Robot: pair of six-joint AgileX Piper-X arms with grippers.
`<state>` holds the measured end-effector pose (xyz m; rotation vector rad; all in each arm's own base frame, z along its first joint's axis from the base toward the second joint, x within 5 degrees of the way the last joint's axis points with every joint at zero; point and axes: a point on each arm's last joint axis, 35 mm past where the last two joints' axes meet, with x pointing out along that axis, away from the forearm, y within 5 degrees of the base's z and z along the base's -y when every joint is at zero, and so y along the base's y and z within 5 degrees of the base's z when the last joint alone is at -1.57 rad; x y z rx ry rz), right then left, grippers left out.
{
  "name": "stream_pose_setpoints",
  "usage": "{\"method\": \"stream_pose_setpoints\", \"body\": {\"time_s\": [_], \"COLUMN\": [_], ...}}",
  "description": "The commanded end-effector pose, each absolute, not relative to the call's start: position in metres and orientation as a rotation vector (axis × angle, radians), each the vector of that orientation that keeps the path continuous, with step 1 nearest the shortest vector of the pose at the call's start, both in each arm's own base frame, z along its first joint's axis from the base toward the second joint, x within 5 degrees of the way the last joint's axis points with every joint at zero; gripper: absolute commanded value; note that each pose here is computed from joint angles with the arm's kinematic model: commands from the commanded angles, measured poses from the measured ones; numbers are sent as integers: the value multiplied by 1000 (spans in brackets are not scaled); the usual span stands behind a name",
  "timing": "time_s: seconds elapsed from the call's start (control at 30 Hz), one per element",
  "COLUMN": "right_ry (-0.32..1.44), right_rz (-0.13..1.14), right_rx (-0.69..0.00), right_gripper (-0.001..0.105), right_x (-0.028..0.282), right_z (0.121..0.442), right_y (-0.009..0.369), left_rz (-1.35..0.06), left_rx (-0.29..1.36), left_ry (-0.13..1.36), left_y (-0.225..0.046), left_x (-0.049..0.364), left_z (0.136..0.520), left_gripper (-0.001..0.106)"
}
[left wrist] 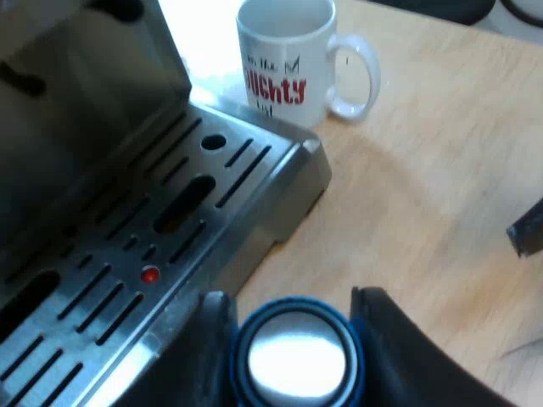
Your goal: Grind coffee beans and then tamp
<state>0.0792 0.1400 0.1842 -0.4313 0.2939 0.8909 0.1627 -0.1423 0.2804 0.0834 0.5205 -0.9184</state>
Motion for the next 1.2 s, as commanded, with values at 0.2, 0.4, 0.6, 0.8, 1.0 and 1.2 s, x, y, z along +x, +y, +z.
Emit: {"method": "stream_pose_setpoints", "body": {"time_s": [0.2, 0.4, 0.6, 0.8, 1.0, 1.2], "right_ry": [243, 243, 243, 243, 243, 243], "right_rz": [894, 894, 894, 894, 894, 894], "right_rx": [-402, -402, -402, -402, -402, -402], "right_gripper": [82, 82, 82, 82, 82, 82], "right_x": [81, 81, 81, 81, 81, 81], "right_z": [191, 191, 191, 191, 191, 191], "right_y": [142, 142, 142, 142, 142, 142], "left_rz": [-949, -946, -943, -953, -947, -944], "left_rx": [84, 89, 96, 100, 109, 114], "left_ry": [535, 561, 597, 644, 689, 720], "left_y": [-151, -157, -162, -166, -169, -172], "left_x": [170, 178, 185, 189, 192, 195], "left_z": [274, 265, 253, 242, 231, 222], "left_gripper": [0, 0, 0, 0, 0, 0]}}
